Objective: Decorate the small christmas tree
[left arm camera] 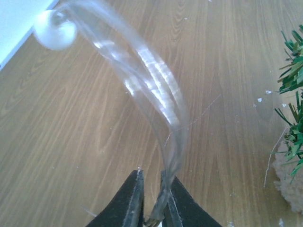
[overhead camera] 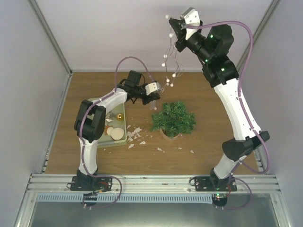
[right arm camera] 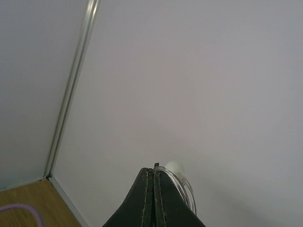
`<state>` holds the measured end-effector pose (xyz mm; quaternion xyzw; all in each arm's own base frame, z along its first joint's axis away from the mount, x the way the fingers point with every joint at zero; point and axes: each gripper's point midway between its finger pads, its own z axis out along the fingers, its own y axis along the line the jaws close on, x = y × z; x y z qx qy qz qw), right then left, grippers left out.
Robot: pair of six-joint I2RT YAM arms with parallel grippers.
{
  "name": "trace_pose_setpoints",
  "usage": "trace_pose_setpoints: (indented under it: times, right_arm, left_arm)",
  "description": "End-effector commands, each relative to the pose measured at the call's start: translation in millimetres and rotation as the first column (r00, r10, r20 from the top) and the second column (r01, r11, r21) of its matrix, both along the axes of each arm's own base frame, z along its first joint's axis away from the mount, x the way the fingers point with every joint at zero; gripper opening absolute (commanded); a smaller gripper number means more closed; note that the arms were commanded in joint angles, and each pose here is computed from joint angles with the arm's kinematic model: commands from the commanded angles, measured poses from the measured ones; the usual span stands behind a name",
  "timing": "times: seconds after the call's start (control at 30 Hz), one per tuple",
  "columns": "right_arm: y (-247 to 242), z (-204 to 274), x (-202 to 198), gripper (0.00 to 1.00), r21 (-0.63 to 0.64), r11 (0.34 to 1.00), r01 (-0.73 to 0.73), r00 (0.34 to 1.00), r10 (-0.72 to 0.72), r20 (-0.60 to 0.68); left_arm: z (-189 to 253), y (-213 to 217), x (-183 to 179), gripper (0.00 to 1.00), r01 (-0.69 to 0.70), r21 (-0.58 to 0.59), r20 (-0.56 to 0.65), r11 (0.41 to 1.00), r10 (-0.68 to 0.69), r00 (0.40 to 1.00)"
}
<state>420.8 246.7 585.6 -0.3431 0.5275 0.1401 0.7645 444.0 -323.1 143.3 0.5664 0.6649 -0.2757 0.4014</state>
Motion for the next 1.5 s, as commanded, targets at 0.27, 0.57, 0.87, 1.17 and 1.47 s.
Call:
trace_pose_setpoints:
  times: [0.27,0.57,0.87,1.17,1.47]
  right_arm:
    - [-124,-19,3,0.01,-0.013,0.854,0.521,0.841,-0.516,-0.162]
    - [-219,-54,-31,0.01,-0.011,0.64,0.768,0.61,-0.738,-0.288]
    - [-220,-112,-59,0.0,-0.089,0.66,0.746,0.55,-0.686,-0.477]
    - [-228,-132,-97,0.01,-0.114,0.659,0.744,0.511,-0.67,-0.539]
    - [-235,-142,-136,0.01,-0.068,0.658,0.75,0.505,-0.635,-0.584]
  left_arm:
    - [1,-17,11,0.0,0.019,-0.024,0.033,1.0,-0.018,0.999]
    - [1,-35,15,0.0,0.041,-0.022,0.031,0.999,-0.04,0.999]
    - [-16,-60,-4,0.0,0.102,-0.017,-0.01,0.995,-0.102,0.995]
    - [-42,-56,-19,0.0,0.125,0.016,-0.067,0.992,-0.123,0.99]
    - [-39,-60,-20,0.0,0.128,-0.012,-0.096,0.992,-0.129,0.987]
